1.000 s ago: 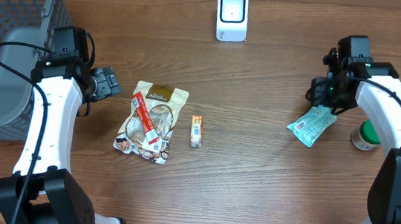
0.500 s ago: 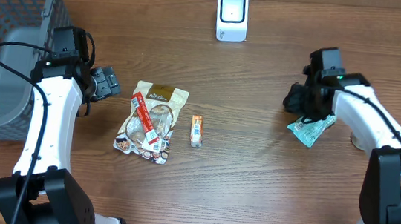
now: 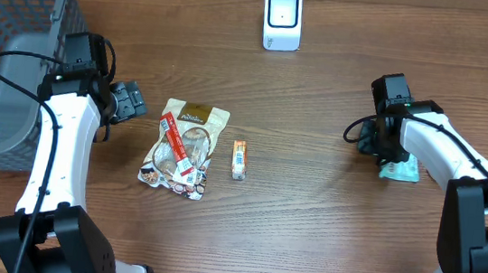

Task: Scan the item barcode
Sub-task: 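Release the wipes pack and move the right gripper left toward the orange pack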

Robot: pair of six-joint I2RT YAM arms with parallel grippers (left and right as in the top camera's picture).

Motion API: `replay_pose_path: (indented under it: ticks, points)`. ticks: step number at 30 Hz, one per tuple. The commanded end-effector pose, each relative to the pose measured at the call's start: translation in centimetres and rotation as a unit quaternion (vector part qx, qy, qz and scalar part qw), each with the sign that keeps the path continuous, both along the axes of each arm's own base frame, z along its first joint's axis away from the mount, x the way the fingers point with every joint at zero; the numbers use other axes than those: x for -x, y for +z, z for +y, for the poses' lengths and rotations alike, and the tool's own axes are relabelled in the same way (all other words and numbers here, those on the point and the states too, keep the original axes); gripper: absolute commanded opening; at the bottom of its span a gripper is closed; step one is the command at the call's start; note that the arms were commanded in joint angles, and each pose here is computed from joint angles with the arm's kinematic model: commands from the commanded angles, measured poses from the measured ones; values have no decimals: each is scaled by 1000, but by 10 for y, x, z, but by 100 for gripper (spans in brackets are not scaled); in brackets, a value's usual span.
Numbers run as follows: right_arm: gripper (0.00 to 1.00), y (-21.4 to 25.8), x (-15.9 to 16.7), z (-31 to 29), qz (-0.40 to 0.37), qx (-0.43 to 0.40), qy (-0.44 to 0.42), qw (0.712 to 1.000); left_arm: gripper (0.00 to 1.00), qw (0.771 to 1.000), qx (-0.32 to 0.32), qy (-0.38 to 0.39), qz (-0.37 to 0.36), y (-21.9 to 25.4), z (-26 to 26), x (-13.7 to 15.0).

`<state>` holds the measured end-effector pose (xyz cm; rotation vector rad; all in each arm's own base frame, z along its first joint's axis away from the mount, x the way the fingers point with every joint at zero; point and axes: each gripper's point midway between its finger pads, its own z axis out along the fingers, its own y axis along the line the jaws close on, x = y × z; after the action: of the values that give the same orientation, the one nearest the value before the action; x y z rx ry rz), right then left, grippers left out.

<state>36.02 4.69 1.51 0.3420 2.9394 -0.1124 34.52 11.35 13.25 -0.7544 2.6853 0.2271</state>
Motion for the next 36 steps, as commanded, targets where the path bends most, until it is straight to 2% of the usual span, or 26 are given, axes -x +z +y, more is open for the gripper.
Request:
replay_pose_path:
  ticks: [1, 14, 17, 21, 26, 31, 36]
  points:
    - [38, 3, -1, -17, -8, 32, -18, 999, 100, 1000, -9, -4, -3, 5, 2, 0]
    - [39, 12, -6, -50, -25, 119, -36, 992, 100, 1000, -9, -4, -3, 5, 2, 0]
    - [38, 12, -8, -47, -29, 112, -35, 993, 100, 1000, -9, -4, -3, 5, 2, 0]
    - [38, 25, -18, -12, -29, 43, -5, 999, 100, 1000, -9, -4, -3, 5, 2, 0]
    - [41, 53, -30, 64, -40, -94, 54, 993, 100, 1000, -9, -4, -3, 5, 2, 0]
    - [46, 63, -12, 139, -26, -197, 124, 972, 100, 1000, -9, -4, -3, 5, 2, 0]
    - [50, 67, 10, 195, -26, -212, 169, 962, 100, 1000, -9, -4, -3, 5, 2, 0]
